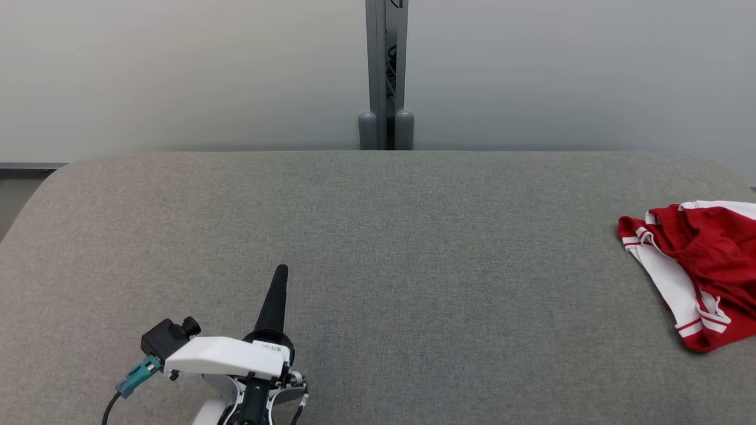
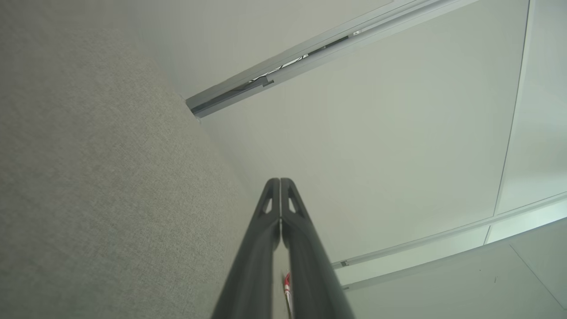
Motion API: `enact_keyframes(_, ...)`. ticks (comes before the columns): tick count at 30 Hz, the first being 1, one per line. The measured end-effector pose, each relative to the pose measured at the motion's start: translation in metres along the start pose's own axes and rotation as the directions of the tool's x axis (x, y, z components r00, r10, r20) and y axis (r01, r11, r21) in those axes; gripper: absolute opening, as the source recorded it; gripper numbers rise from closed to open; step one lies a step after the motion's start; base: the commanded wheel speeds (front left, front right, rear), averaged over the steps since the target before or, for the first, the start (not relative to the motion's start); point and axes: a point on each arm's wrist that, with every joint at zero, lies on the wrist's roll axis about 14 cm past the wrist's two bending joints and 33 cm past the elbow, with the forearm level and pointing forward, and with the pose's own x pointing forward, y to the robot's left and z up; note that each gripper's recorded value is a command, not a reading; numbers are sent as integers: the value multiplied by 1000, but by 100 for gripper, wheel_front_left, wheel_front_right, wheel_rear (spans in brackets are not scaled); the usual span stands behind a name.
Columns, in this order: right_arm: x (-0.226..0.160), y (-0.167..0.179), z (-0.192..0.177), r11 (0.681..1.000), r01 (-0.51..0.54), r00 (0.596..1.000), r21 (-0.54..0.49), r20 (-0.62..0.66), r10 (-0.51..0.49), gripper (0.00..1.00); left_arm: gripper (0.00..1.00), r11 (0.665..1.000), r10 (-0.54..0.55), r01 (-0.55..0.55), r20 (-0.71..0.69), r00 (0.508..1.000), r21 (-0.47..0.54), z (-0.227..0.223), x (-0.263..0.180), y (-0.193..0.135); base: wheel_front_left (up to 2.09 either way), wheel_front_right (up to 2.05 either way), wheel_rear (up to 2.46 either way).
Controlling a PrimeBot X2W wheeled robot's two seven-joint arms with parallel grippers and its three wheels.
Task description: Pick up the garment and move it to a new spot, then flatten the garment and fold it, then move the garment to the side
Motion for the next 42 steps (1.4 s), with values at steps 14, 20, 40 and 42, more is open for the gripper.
enact_keyframes(14,-6,-2,18,992,-19,999,127,34,14,0,0,995,-9,6,-32,999,-102,-9,8,-6,0,0,0)
enact_keyframes(20,-9,-2,24,984,-31,999,177,46,23,0,0,990,-20,14,-42,999,-142,-12,12,-11,0,0,0)
enact_keyframes(40,-20,-4,46,950,-75,994,302,94,48,0,0,967,-32,10,-80,996,-255,-24,20,-18,0,0,0)
enact_keyframes(42,-21,-3,48,945,-81,994,316,99,53,0,0,964,-36,12,-85,996,-264,-25,22,-20,0,0,0)
